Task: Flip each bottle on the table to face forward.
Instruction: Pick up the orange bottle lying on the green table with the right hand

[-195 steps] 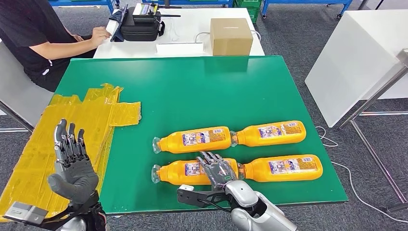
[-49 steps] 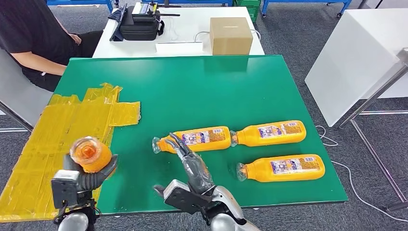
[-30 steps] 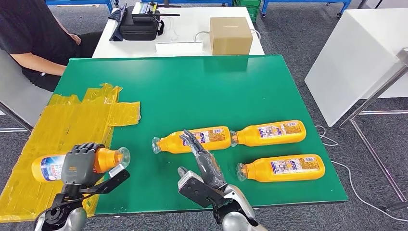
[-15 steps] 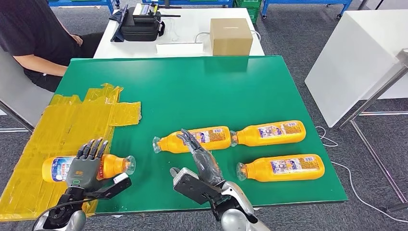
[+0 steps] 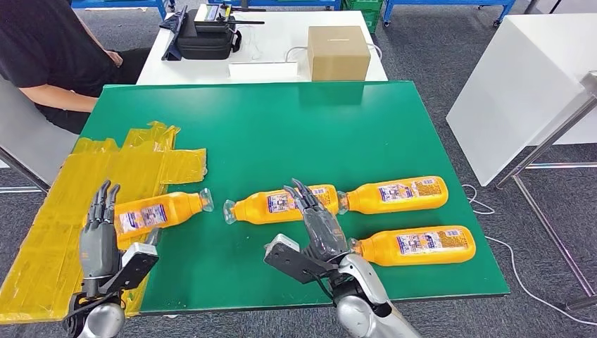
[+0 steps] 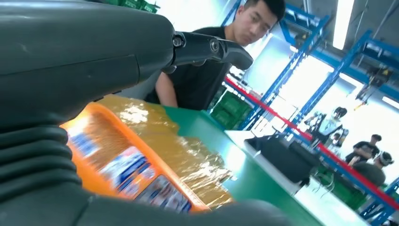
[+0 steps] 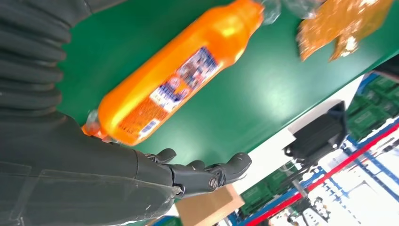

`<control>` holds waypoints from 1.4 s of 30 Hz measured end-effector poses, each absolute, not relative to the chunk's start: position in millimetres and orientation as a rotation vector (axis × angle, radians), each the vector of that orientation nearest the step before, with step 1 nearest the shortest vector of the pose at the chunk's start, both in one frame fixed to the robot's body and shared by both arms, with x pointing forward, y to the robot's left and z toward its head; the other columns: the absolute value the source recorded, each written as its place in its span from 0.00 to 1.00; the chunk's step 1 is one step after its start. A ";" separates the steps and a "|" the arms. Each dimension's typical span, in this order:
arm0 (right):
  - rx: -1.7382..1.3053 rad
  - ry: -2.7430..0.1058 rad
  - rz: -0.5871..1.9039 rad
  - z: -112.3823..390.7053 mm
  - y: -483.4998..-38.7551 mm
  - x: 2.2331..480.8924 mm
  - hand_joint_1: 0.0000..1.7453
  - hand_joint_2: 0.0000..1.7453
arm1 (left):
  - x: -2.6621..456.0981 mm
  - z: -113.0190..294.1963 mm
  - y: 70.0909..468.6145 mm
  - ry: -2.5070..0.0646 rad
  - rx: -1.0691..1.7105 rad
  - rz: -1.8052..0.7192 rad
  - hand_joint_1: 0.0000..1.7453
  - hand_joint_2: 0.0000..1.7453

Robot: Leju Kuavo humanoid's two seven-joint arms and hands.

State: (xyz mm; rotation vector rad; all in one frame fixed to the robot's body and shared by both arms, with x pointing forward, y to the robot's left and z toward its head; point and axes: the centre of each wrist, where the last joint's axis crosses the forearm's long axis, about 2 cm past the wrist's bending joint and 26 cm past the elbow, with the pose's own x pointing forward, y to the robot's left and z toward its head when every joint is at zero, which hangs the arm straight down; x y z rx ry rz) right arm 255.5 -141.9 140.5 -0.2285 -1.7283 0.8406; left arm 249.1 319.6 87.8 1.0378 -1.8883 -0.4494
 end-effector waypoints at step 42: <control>-0.641 -1.312 1.248 150.7 -167.4 383.7 0.00 1.00 | 242.4 143.6 227.6 -2.053 -0.149 0.581 0.00 0.00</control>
